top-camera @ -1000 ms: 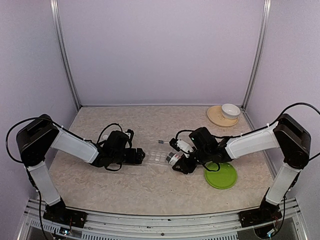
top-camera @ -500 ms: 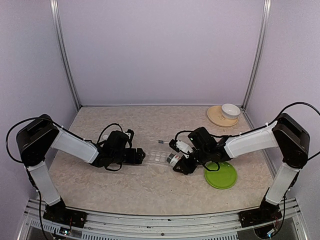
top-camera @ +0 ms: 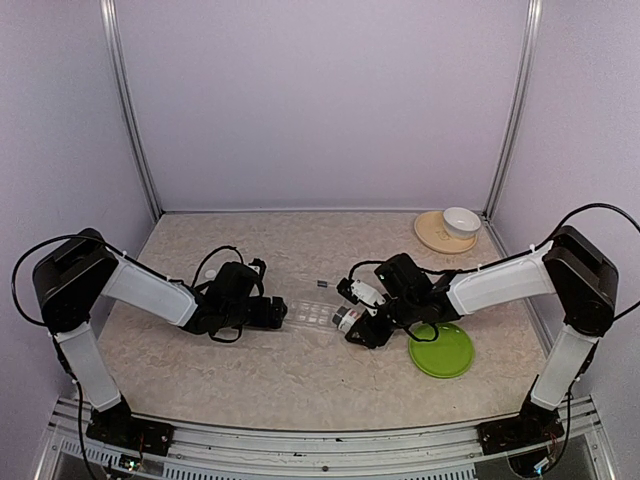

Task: Sort the pills into containers
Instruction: Adjust the pill container at the center of the board, then hold the pill container at the center of the board.

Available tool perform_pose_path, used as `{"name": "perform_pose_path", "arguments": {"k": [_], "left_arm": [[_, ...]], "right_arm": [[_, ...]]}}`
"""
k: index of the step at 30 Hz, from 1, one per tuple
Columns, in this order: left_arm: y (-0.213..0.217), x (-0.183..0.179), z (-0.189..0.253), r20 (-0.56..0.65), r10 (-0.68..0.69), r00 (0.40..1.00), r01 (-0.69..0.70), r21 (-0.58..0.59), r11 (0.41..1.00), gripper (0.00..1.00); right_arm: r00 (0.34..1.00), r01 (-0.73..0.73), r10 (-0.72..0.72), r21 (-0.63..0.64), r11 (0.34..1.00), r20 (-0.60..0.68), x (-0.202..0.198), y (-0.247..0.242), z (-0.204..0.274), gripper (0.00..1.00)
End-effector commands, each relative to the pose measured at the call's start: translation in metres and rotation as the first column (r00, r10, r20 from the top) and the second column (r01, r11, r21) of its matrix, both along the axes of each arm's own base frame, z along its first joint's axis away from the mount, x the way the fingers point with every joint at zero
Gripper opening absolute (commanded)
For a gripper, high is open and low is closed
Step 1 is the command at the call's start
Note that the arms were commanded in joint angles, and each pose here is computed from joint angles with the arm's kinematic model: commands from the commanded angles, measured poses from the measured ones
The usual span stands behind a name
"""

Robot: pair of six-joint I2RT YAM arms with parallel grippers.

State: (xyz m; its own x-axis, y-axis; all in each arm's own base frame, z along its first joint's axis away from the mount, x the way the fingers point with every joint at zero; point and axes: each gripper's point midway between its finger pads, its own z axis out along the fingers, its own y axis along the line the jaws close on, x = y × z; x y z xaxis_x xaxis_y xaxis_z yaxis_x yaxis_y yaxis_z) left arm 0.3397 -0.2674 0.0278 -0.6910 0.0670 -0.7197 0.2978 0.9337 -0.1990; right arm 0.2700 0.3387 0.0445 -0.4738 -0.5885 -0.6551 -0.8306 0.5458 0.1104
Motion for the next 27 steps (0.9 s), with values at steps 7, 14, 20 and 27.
{"name": "perform_pose_path", "arguments": {"k": [7, 14, 20, 27], "left_arm": [[-0.002, 0.006, 0.017, 0.051, -0.011, 0.999, 0.010, 0.001, 1.000, 0.95], [-0.004, 0.008, 0.029, 0.082, -0.018, 0.997, 0.020, -0.024, 1.000, 0.96], [0.004, 0.011, 0.024, 0.072, 0.008, 0.997, -0.009, 0.014, 1.000, 0.97], [0.007, 0.013, 0.011, 0.048, 0.016, 0.999, -0.018, 0.056, 0.998, 0.97]], "right_arm": [[1.000, 0.005, -0.005, 0.011, 1.000, 0.009, 0.008, 0.003, 0.005, 0.20], [1.000, -0.001, 0.001, 0.007, 1.000, 0.004, 0.008, 0.005, 0.004, 0.20], [1.000, -0.005, 0.005, 0.003, 1.000, 0.000, 0.008, 0.006, 0.004, 0.20], [1.000, -0.011, 0.010, -0.010, 1.000, -0.007, 0.007, 0.004, 0.004, 0.21]]}}
